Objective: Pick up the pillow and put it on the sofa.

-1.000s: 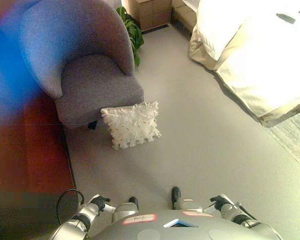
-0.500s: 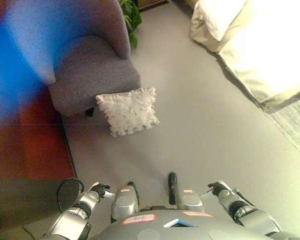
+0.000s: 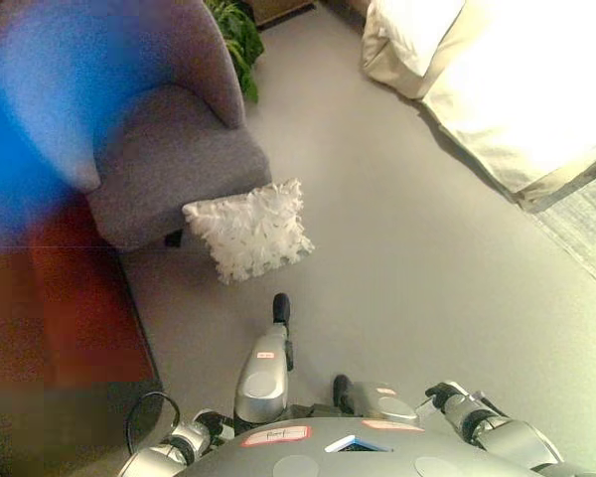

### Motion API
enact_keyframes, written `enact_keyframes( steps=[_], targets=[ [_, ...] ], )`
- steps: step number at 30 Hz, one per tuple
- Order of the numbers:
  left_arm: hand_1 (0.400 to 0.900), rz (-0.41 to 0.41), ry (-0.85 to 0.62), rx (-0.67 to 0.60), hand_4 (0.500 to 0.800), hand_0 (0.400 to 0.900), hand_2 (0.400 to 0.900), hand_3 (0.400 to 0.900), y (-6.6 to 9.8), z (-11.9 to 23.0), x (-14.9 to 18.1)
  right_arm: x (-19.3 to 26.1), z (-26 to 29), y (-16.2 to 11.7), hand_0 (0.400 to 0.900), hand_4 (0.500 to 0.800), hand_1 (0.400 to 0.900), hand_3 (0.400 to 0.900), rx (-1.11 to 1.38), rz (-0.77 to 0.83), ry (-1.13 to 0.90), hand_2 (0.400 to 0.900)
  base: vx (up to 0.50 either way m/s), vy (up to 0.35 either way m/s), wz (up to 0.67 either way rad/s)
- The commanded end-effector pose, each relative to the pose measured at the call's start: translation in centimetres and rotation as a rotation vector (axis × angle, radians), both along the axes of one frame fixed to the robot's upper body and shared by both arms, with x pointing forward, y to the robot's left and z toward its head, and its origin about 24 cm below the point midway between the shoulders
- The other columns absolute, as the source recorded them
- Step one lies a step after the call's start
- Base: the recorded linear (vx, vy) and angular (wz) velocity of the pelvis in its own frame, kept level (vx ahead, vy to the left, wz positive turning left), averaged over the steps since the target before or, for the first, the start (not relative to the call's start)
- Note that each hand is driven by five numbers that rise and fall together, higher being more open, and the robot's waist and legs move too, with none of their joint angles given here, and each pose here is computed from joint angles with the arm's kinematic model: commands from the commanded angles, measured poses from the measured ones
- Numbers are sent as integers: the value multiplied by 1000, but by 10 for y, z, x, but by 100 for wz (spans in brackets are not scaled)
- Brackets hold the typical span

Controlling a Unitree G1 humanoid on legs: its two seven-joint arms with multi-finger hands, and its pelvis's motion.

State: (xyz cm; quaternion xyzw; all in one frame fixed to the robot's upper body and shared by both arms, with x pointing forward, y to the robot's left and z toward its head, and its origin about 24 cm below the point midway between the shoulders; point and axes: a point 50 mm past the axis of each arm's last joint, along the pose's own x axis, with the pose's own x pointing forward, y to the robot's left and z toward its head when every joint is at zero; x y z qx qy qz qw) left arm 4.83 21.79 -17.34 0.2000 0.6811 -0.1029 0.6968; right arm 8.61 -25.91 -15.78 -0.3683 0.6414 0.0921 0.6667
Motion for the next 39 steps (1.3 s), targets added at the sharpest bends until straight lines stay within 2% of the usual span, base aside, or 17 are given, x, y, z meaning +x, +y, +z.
enact_keyframes(
  steps=[1,9,14,23,26,29,32,34,35,39],
  targets=[
    [900,1,-78,101,800,900,900,900,37,12,21,7,3,-5,900,800,900,900,-20,67,-62,900,528,192,21],
    [900,-52,-111,136,800,900,900,900,55,20,36,26,8,-1,900,800,900,900,-8,19,-176,900,471,179,11],
    [900,-72,-130,150,800,900,900,900,52,21,46,15,6,-5,900,800,900,900,-23,-35,-197,900,363,-49,54],
    [900,-85,-95,134,800,900,900,900,48,16,28,4,7,-16,900,800,900,900,-38,-76,-175,900,444,-228,61],
    [900,-84,-97,141,800,900,900,900,44,14,25,14,8,-13,900,800,900,900,-41,-37,-184,900,309,-268,38],
    [900,-161,-121,129,800,900,900,900,43,16,38,40,15,-9,900,800,900,900,-49,26,-287,900,209,-235,16],
    [900,-191,-186,119,800,900,900,900,37,20,61,70,27,-9,900,800,900,900,-68,108,-370,900,39,-135,12],
    [900,-191,-186,119,800,900,900,900,37,20,61,70,27,-9,900,800,900,900,-68,108,-370,900,-15,-67,16],
    [900,-212,-258,122,800,900,900,900,33,26,85,94,38,-9,900,800,900,900,-98,217,-408,900,17,-157,57],
    [900,-212,-297,130,800,900,900,900,35,29,89,111,46,-4,900,800,900,900,-85,303,-424,900,125,-125,52]
  ],
)
